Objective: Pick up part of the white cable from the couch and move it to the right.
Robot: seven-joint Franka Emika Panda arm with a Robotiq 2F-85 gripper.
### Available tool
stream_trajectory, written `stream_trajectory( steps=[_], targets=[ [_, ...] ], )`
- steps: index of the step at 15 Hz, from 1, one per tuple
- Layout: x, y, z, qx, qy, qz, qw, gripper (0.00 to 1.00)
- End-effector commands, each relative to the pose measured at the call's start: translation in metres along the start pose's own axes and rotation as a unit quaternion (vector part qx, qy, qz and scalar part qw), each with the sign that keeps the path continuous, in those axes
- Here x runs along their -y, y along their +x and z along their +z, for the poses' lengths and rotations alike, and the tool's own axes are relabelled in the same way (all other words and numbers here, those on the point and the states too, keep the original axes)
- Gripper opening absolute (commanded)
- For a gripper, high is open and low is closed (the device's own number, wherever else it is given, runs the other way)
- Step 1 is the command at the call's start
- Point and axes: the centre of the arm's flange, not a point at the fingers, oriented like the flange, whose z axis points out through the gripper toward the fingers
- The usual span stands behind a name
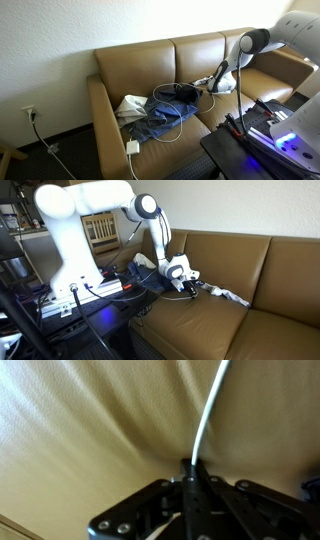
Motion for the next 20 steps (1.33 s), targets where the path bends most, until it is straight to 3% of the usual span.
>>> stream_trajectory(
  steps=[1,3,7,11,14,15,17,20],
  targets=[
    [0.002,0.000,0.022,0.043,-0.014,0.007,0.9990,0.01],
    [0.006,0.010,-0.005,0.043,0.006,-0.006,0.9990,0.01],
    [0.048,0.037,-0.095,-0.060,0.068,-0.062,0.9940,0.01],
    [0.115,0.021,-0.158,-0.160,0.123,-0.144,0.9688,0.01],
    [0.173,0.011,-0.189,-0.186,0.165,-0.207,0.9461,0.01],
    [0.182,0.051,-0.140,-0.166,0.141,-0.175,0.9603,0.01],
    [0.202,0.047,-0.145,-0.164,0.148,-0.178,0.9588,0.04],
    [0.189,0.048,-0.138,-0.161,0.141,-0.172,0.9615,0.01]
  ],
)
